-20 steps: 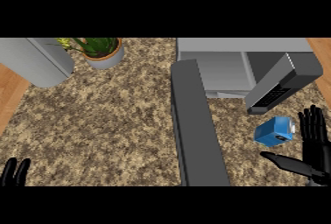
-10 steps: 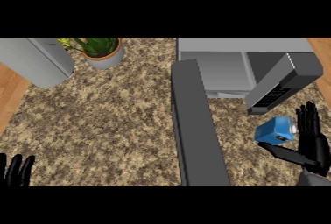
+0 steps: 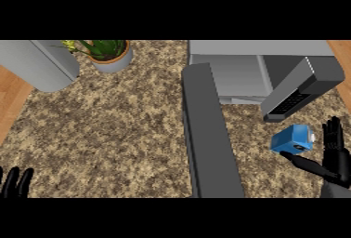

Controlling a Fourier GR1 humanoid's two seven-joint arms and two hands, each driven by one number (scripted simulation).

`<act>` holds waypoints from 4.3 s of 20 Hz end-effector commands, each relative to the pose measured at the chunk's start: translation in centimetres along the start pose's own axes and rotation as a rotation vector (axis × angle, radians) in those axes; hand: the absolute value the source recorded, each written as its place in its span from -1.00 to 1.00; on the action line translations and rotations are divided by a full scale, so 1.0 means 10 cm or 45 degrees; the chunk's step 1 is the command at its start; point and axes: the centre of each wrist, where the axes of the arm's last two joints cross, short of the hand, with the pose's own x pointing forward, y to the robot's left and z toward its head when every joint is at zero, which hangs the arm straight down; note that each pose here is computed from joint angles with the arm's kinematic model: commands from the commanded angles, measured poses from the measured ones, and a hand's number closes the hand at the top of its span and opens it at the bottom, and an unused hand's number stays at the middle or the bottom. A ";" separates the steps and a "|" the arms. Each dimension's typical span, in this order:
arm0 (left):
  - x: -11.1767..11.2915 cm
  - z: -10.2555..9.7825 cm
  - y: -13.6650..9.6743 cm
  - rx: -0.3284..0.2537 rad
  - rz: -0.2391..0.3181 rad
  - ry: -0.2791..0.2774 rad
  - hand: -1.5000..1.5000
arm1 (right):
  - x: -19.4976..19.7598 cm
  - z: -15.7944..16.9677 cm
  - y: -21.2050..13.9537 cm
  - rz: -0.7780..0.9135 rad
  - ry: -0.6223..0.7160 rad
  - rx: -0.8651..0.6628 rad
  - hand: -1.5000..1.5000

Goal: Pick up the milk, place it into the microwave and close the microwave

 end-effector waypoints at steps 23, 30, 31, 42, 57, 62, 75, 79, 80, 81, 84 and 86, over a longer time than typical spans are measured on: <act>-0.15 -0.08 -0.02 0.006 0.020 0.017 -1.00 | 0.13 -0.13 0.54 -0.353 -0.290 0.230 1.00; 0.03 0.12 0.01 -0.001 0.054 0.008 -1.00 | 0.11 -0.25 0.45 -0.416 -0.336 0.487 1.00; 0.02 0.05 0.10 -0.006 0.052 0.030 -1.00 | 0.15 -0.24 0.59 -0.465 -0.338 0.520 1.00; -0.14 0.17 0.22 0.010 0.075 0.026 -1.00 | 0.81 -0.26 0.93 -0.444 -0.393 0.646 1.00; -0.11 0.04 0.30 0.026 0.055 0.058 -1.00 | 1.39 -1.04 1.88 -0.224 -0.319 0.631 1.00; -0.13 0.16 0.37 -0.007 0.052 0.052 -1.00 | 1.34 -1.24 2.01 -0.208 -0.327 0.618 1.00; -0.12 -0.18 0.39 -0.082 0.078 0.007 -1.00 | 1.65 -1.57 2.20 -0.034 -0.425 0.521 1.00; -0.19 -0.21 0.32 -0.114 0.098 0.000 -1.00 | 1.74 -1.61 2.27 0.082 -0.434 0.489 1.00; -0.20 -0.29 0.37 -0.109 0.091 -0.006 -1.00 | 1.80 -1.64 2.29 0.074 -0.431 0.465 1.00; -0.26 -0.23 0.31 -0.097 0.125 0.007 -1.00 | 1.77 -1.63 2.27 0.099 -0.421 0.478 1.00; -0.15 -0.25 0.30 -0.142 0.103 -0.011 -1.00 | 1.82 -1.71 2.19 0.076 -0.385 0.370 1.00; -0.21 -0.29 0.32 -0.116 0.062 -0.012 -1.00 | 1.73 -1.66 2.17 0.101 -0.363 0.273 1.00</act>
